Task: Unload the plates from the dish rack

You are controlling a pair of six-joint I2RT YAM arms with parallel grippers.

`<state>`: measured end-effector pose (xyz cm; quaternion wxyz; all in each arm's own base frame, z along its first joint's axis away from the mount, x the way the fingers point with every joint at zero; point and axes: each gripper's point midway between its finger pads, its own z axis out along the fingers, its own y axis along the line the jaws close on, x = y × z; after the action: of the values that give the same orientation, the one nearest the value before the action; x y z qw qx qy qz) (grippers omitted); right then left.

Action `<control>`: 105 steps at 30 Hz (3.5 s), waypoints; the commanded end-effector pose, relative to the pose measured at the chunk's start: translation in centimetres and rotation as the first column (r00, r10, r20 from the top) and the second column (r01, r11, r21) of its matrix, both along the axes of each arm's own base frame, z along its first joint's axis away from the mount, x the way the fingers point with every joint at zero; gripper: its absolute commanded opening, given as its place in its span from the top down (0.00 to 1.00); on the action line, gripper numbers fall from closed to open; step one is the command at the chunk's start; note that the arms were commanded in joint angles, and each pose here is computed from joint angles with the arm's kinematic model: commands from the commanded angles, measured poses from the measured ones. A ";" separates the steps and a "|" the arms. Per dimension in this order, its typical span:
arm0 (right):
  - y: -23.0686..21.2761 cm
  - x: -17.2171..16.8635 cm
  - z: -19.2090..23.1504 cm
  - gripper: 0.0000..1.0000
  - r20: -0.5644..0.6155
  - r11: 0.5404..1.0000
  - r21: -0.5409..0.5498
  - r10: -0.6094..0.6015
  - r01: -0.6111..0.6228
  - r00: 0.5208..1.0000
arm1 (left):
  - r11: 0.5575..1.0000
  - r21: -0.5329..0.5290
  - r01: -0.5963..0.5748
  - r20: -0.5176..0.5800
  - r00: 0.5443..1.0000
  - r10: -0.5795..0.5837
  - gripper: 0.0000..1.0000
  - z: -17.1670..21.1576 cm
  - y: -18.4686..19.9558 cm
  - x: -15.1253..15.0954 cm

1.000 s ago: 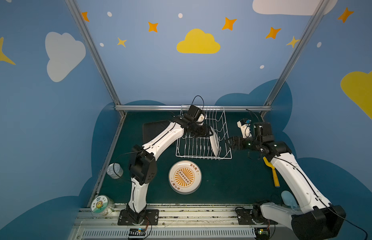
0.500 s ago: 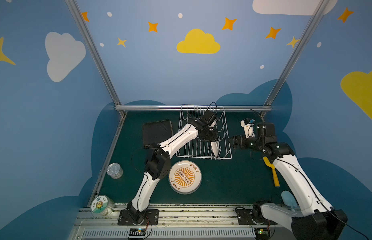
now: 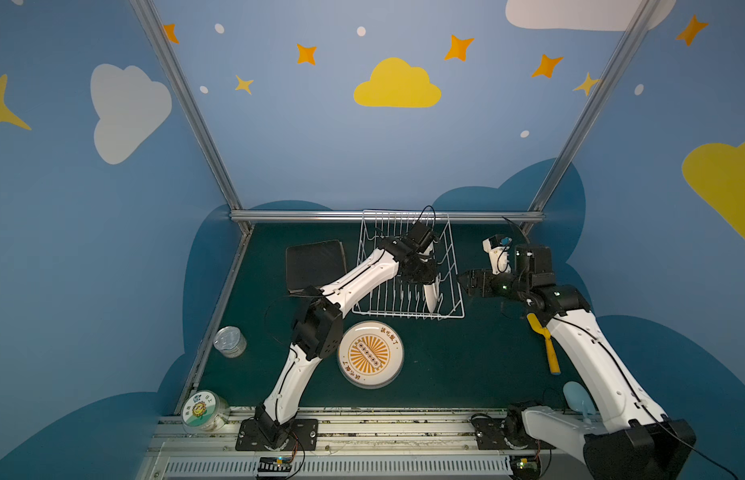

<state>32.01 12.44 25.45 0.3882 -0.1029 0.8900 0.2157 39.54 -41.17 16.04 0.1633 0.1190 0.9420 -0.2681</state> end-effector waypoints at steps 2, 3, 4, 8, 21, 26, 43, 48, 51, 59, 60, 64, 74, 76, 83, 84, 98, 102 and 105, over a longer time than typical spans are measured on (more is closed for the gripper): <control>0.0 0.3 0.8 0.06 0.031 1.000 0.012 -0.005 0.004 1.000 | 0.998 0.050 -0.044 -0.006 0.999 0.045 0.85 -0.8 1.4 0.6; 0.0 0.3 0.7 0.06 0.030 1.000 0.012 -0.005 0.004 1.000 | 0.998 0.041 -0.046 -0.014 0.999 0.046 0.86 -0.8 1.3 0.6; 0.1 0.4 0.8 0.06 0.031 1.000 0.014 -0.002 0.002 1.000 | 0.998 0.029 -0.048 -0.023 0.999 0.048 0.88 -0.9 1.2 0.6; 0.1 0.4 0.8 0.06 0.031 1.000 0.015 -0.001 0.001 1.000 | 0.997 -0.033 -0.075 -0.084 0.994 0.072 0.96 -1.4 0.7 0.4; 0.1 0.4 0.9 0.06 0.036 1.000 0.016 -0.004 0.004 0.999 | 0.953 -0.278 -0.118 -0.186 0.980 0.067 0.97 -0.5 -1.2 1.3; 0.1 0.4 1.0 0.06 0.037 1.000 0.018 -0.004 0.003 0.999 | 0.938 -0.325 -0.118 -0.202 0.978 0.053 0.97 0.1 -2.3 1.8; -0.3 0.5 1.6 0.06 0.041 0.999 0.022 -0.027 0.027 0.999 | 0.928 -0.371 -0.048 -0.133 0.991 -0.002 0.97 5.7 -2.0 1.4; -0.6 0.7 2.1 0.06 0.047 0.998 0.025 -0.055 0.054 0.997 | 0.921 -0.387 -0.030 -0.097 0.995 -0.008 0.97 8.6 -1.1 0.8; -0.9 0.8 2.8 0.06 0.052 0.996 0.039 -0.079 0.077 0.996 | 0.913 -0.408 -0.028 -0.076 0.997 -0.003 0.97 10.6 -0.5 0.6; -1.1 1.0 5.7 0.05 0.093 0.988 0.116 -0.118 0.107 0.989 | 0.895 -0.441 0.066 0.131 0.991 -0.009 0.97 16.8 1.0 0.2; -1.2 1.1 5.8 0.05 0.086 0.985 0.126 -0.126 0.114 0.988 | 0.896 -0.434 0.091 0.173 0.985 -0.016 0.97 17.4 1.2 0.1; -1.9 1.7 6.1 0.05 -0.009 0.957 0.210 -0.202 0.199 0.979 | 0.925 -0.345 0.158 0.340 0.940 -0.034 0.97 19.0 2.8 0.0; -0.7 3.3 7.8 0.05 -0.100 0.893 0.403 -0.173 0.199 0.980 | 0.980 -0.021 0.200 0.747 0.654 -0.117 0.97 19.4 7.3 -0.8; -0.4 3.7 8.2 0.06 -0.106 0.882 0.430 -0.161 0.191 0.981 | 0.976 0.010 0.219 0.808 0.573 -0.137 0.97 19.6 7.8 -1.5; 1.6 5.0 9.8 0.08 -0.117 0.837 0.533 -0.075 0.126 0.990 | 0.903 0.357 0.240 0.870 0.266 -0.415 0.97 17.8 8.4 -4.4; 1.9 5.1 10.0 0.08 -0.117 0.833 0.540 -0.065 0.118 0.991 | 0.882 0.410 0.232 0.855 0.239 -0.460 0.97 17.2 8.4 -4.7; 5.6 4.7 7.1 0.14 -0.220 0.871 0.482 0.017 0.093 0.975 | 0.593 0.801 -0.081 0.590 -0.062 -0.805 0.97 12.5 7.2 -5.4; 5.8 4.4 5.4 0.18 -0.276 0.898 0.426 0.017 0.107 0.961 | 0.576 0.803 -0.154 0.569 -0.091 -0.817 0.97 13.1 7.0 -4.9; 5.9 4.2 4.4 0.21 -0.305 0.911 0.395 0.009 0.118 0.952 | 0.574 0.800 -0.174 0.567 -0.093 -0.819 0.97 13.3 6.9 -4.7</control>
<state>36.75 18.53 30.25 0.2751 0.0446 0.8639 0.4194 33.88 -34.19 25.20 0.5647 0.6206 0.5101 0.1889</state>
